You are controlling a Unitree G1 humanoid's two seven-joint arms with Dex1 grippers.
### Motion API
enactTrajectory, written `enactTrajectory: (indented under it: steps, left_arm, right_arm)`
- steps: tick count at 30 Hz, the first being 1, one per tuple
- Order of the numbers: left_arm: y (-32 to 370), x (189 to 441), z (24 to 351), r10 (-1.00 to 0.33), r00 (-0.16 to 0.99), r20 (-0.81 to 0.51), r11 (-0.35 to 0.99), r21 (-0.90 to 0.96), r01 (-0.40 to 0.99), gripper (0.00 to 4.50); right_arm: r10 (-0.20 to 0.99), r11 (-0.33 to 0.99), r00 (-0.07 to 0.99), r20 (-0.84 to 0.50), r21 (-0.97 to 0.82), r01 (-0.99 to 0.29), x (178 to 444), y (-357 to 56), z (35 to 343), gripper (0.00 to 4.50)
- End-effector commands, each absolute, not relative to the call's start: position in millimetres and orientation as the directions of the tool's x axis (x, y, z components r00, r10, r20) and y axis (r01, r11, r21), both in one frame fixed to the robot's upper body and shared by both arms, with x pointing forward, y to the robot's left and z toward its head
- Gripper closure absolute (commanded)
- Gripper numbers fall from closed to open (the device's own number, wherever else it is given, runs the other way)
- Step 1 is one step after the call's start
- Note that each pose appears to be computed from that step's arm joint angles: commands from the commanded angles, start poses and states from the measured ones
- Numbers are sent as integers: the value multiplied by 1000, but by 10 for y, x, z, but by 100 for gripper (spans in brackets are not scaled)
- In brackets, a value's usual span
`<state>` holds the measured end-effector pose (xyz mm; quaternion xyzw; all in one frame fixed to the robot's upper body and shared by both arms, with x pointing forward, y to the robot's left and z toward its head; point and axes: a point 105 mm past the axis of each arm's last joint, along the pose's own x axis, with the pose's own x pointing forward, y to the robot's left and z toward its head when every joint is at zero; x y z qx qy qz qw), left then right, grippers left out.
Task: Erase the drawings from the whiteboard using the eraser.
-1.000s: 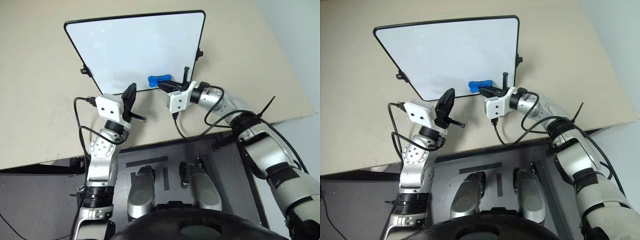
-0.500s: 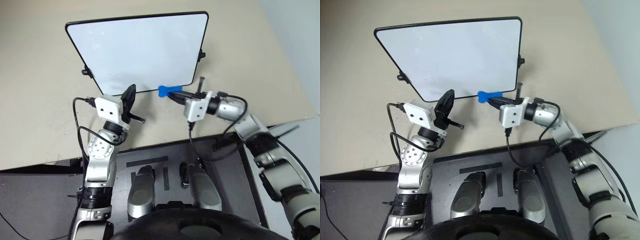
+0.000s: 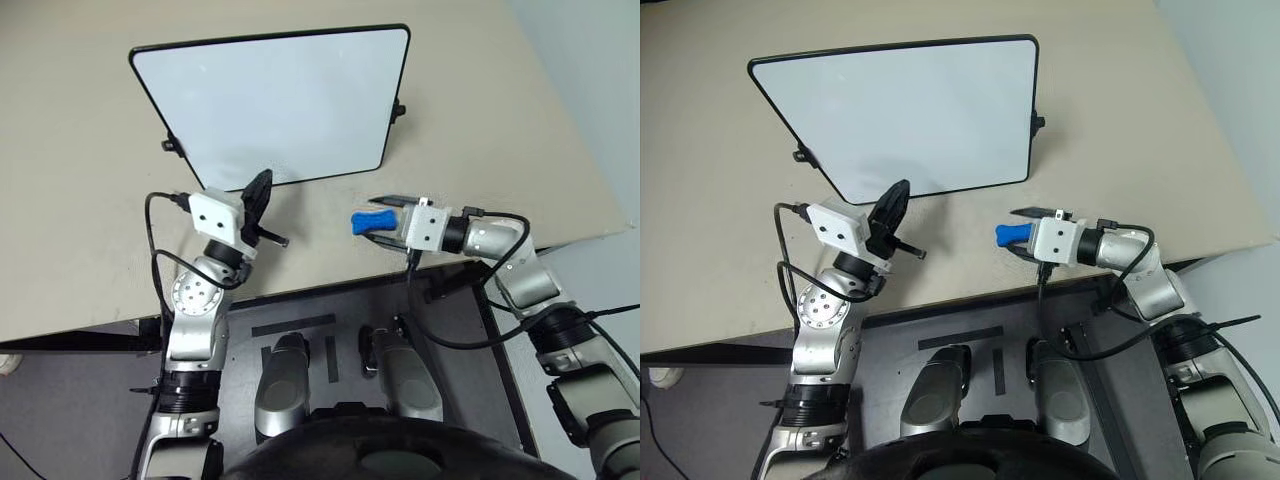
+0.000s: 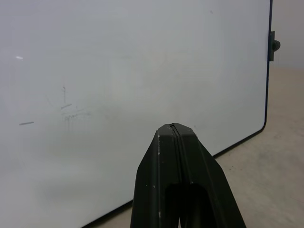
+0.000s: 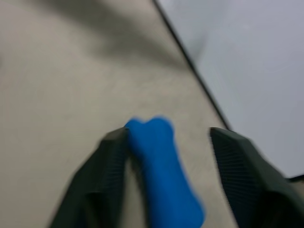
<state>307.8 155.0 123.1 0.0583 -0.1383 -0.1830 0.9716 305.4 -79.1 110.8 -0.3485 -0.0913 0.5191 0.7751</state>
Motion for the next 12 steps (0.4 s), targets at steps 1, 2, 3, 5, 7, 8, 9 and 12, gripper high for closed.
enactTrajectory:
  steps: [1,2,3,5,7,8,9,12]
  left_arm:
    - [1531,3082,1363,-385,877,288,921,176,347,450]
    - [1510,3070,1353,-388,877,285,920,173,351,450]
    - [1506,3063,1346,-389,877,283,920,171,353,450]
    - [1497,3045,1329,-401,875,271,915,167,368,450]
    - [1490,3055,1328,-414,872,263,909,168,381,450]
    - [1487,3065,1331,-418,870,261,907,169,386,450]
    - [1472,3076,1334,-426,866,260,904,169,394,450]
    - [1422,3095,1343,-445,857,260,895,168,414,450]
  right_arm:
    - [849,313,518,-107,-687,-655,3124,-875,1402,32]
    - [837,338,539,-92,-687,-643,3131,-924,1412,32]
    - [830,353,552,-84,-686,-636,3135,-946,1414,32]
    - [813,372,577,-83,-688,-623,3119,-991,1392,32]
    - [796,416,603,-54,-674,-611,3101,-1031,1424,32]
    - [790,432,611,-44,-667,-607,3093,-1044,1439,32]
    - [784,448,620,-36,-658,-605,3084,-1063,1446,32]
    - [767,506,642,-12,-603,-616,3054,-1110,1464,32]
